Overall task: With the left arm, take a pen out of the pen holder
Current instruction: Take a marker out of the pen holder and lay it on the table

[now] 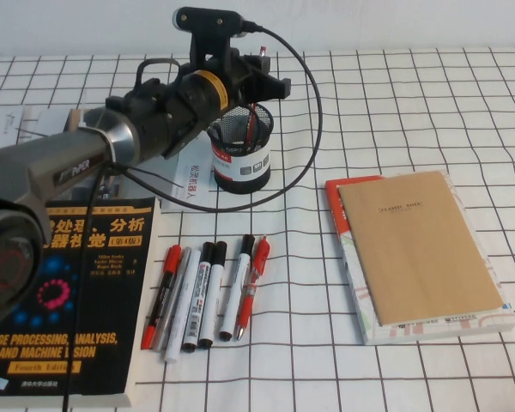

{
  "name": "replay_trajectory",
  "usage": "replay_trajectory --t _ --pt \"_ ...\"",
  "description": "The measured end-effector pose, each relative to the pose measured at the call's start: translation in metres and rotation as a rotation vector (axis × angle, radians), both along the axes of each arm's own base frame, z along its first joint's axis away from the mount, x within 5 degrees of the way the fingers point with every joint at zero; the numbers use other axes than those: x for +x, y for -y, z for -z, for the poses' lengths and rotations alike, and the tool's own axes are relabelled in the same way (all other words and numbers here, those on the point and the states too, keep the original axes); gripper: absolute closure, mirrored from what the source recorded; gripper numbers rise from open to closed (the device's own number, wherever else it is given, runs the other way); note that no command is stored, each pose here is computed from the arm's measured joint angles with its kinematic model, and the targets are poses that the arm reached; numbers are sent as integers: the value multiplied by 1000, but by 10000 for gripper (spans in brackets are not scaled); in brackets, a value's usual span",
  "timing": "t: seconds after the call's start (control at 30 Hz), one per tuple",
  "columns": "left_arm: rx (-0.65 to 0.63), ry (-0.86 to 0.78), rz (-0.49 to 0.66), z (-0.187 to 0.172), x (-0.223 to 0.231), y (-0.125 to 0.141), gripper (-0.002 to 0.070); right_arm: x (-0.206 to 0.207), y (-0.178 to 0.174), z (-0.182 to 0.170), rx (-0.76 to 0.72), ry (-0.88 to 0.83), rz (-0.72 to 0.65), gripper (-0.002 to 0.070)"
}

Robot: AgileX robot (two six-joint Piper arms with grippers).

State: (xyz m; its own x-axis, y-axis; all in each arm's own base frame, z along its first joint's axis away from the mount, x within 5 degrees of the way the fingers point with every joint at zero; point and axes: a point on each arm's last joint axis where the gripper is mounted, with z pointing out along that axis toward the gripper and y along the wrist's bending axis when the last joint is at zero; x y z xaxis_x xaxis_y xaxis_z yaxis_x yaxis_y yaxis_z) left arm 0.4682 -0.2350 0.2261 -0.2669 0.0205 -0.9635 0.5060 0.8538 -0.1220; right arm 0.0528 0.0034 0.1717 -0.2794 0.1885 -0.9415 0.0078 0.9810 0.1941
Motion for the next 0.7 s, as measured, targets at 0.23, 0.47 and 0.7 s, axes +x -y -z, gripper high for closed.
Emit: replay_trajectory --t 0.23,0.47,0.7 --pt "28 81 20 -33 -8 -3 644 0 0 0 0 0 0 692" --pt "72 225 39 -94 -27 -12 645 0 0 0 0 0 0 692" --pt "35 297 -11 -170 -69 -28 645 0 0 0 0 0 0 692"
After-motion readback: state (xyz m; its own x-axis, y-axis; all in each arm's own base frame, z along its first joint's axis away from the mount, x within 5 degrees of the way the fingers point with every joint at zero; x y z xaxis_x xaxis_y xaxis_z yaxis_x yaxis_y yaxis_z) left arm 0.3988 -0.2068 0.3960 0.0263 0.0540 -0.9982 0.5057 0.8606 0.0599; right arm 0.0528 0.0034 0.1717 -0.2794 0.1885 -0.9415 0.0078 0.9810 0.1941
